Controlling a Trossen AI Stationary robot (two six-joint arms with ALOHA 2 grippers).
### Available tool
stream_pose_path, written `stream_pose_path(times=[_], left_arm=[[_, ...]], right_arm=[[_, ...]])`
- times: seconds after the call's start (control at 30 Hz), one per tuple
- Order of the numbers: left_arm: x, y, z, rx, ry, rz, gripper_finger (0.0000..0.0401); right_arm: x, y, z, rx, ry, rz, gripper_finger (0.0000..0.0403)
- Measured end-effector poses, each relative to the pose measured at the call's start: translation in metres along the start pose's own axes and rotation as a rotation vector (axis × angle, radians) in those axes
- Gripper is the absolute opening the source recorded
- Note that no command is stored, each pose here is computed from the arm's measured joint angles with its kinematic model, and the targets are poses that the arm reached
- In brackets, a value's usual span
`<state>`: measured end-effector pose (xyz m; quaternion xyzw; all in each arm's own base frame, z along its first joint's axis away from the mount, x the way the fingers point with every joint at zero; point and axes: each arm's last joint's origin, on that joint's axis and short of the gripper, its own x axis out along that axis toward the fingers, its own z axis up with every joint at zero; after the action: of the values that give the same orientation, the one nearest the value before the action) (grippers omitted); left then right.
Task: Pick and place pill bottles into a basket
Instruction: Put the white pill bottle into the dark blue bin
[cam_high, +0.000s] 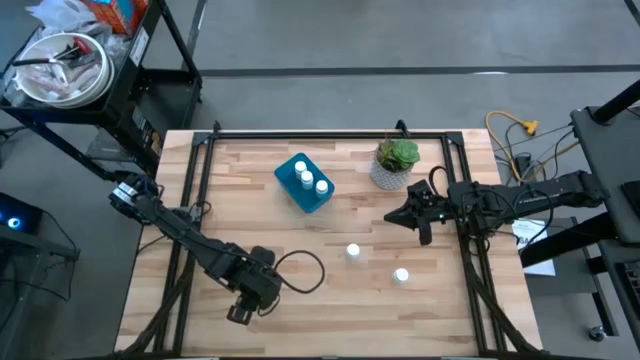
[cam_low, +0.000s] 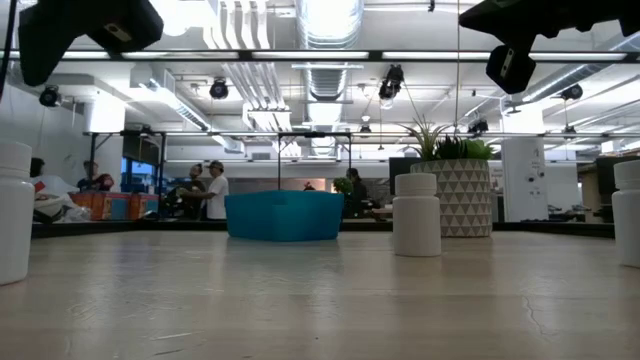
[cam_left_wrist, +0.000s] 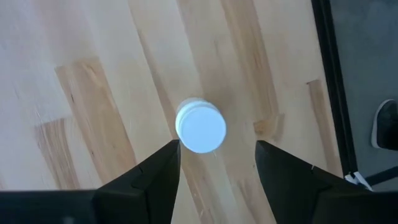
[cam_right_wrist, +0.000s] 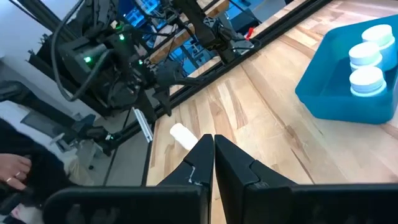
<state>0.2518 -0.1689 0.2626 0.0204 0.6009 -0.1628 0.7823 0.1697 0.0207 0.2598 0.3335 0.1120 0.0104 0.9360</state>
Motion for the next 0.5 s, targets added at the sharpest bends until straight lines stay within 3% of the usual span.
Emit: stream_pose_path(times=[0.33, 0.5], left_arm=[[0.014, 0.005, -0.011, -0.005, 0.054, 0.014, 0.0266], [0.019, 0.006, -0.011, -0.006, 0.040, 0.013, 0.0282]], right_arm=[[0.000, -0.001, 0.001, 0.000, -0.017, -0.019, 0.0009], [0.000, -0.001, 0.001, -0.004, -0.018, -0.020, 0.0009]])
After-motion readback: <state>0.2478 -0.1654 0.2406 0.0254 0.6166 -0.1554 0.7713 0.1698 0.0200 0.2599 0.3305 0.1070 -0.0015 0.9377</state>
